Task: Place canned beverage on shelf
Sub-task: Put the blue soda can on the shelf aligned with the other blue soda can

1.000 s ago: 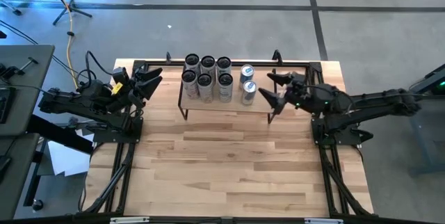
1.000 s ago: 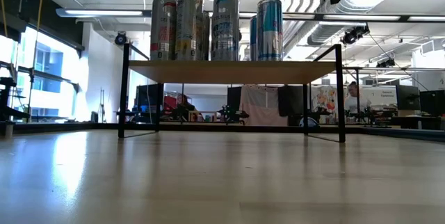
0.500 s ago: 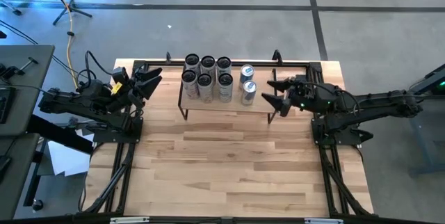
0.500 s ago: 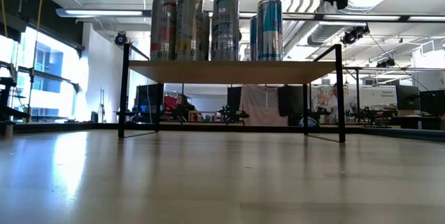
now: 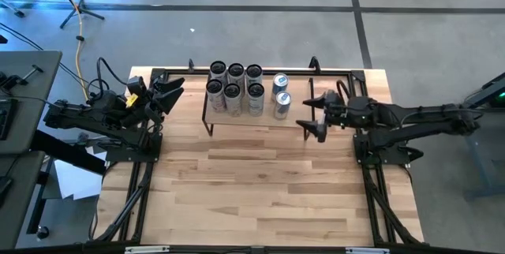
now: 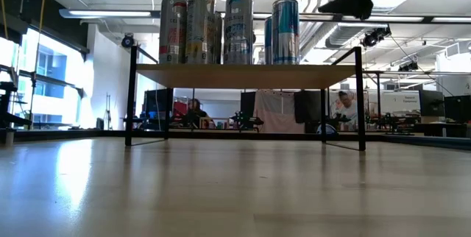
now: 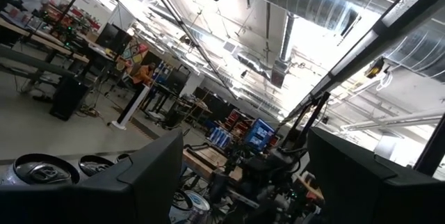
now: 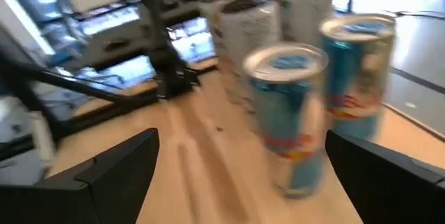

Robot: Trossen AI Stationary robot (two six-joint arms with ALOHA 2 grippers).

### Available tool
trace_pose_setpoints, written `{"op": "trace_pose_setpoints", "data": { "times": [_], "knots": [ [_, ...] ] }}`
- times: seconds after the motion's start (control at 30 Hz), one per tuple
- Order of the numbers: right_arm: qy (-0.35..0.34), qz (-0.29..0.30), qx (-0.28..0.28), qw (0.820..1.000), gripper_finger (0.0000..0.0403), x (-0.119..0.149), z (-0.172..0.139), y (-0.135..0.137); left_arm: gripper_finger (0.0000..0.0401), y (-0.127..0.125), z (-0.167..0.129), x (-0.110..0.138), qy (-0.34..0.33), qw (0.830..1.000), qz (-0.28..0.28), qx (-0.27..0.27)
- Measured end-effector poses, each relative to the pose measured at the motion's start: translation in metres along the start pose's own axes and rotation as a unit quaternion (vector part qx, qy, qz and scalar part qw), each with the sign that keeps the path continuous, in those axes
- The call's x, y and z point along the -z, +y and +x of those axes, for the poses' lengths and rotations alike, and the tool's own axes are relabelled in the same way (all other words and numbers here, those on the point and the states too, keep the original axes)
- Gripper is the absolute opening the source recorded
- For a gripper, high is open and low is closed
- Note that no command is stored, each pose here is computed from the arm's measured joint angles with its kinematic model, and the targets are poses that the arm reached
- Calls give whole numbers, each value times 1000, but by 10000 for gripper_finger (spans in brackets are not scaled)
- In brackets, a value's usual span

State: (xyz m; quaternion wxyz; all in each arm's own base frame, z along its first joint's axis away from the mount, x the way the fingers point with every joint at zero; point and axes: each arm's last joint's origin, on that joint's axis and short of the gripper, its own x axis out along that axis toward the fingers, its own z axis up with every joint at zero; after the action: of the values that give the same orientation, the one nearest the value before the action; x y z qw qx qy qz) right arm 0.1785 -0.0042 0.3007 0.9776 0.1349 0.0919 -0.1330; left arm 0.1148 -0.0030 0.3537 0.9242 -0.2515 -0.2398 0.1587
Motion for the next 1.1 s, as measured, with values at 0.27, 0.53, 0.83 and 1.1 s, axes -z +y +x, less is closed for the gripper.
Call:
{"op": "trace_pose_setpoints", "data": {
  "times": [0.27, 0.53, 0.83, 1.1],
  "knots": [
    [29, -18, 63, 997, 329, 5, 11, -17, 275, 0, 0, 0, 0, 1000, 0, 0],
    [32, -40, 127, 991, 46, 7, 27, -28, 275, 0, 0, 0, 0, 1000, 0, 0],
    [4, -35, 136, 990, 4, 5, 37, -27, 275, 0, 0, 0, 0, 1000, 0, 0],
    [5, -18, 131, 991, 2, 8, 49, -26, 275, 0, 0, 0, 0, 1000, 0, 0]
  ]
}}
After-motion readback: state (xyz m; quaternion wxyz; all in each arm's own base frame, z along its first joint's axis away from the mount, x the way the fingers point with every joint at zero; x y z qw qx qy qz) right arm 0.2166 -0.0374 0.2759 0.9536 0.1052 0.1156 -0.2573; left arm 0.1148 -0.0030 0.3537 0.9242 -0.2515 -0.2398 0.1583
